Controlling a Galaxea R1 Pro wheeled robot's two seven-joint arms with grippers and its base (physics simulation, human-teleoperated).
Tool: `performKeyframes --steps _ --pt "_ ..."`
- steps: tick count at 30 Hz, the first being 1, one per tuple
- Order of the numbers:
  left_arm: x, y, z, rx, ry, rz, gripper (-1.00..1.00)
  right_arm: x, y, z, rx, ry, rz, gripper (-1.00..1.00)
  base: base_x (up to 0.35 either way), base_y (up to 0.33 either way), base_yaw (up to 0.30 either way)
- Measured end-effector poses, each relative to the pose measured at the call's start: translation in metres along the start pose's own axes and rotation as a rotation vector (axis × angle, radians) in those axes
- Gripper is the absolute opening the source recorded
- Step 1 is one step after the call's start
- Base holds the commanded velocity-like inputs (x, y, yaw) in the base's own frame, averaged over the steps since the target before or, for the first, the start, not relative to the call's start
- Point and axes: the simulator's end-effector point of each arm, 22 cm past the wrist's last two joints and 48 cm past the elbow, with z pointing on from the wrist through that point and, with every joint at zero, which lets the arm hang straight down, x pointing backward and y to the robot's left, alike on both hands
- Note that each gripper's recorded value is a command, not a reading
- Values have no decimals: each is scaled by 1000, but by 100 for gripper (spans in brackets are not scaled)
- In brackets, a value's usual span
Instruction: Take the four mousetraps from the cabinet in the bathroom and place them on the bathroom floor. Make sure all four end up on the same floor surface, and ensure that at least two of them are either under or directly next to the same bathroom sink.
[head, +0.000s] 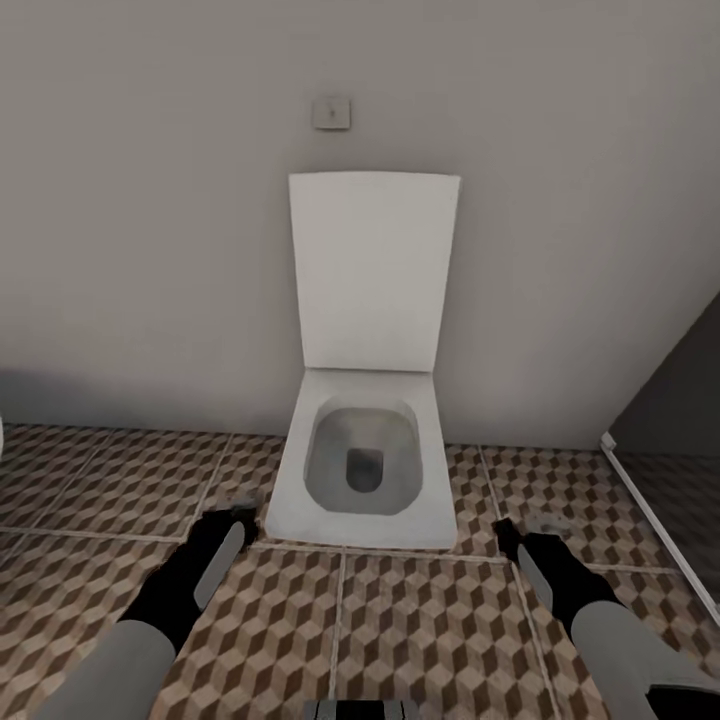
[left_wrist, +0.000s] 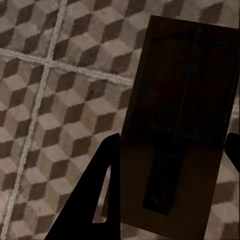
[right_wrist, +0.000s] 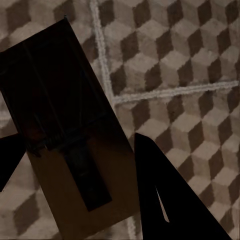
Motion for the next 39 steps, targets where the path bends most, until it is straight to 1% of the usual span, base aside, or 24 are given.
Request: performKeyframes --steps 3,6,10,19,31,39 --pt "-13 -8 -8 25 -19 3 -100 -8 1 1 1 -17 4 -100 0 0 0" --pt "-18 -13 -10 40 -26 5 -100 -8 2 5 3 -19 5 -100 0 0 0" --pt "-16 -14 -6 39 -21 12 -100 -3 4 10 4 -12 1 -100 0 0 0" --pt "-3 -6 12 18 10 20 -100 12 10 23 4 13 -10 -100 0 0 0" --pt "-6 5 13 -5 1 19 -100 10 14 23 -7 8 -13 -100 6 0 0" --pt "-9 11 14 -15 -7 17 -100 10 14 22 -8 7 -13 -100 234 0 0"
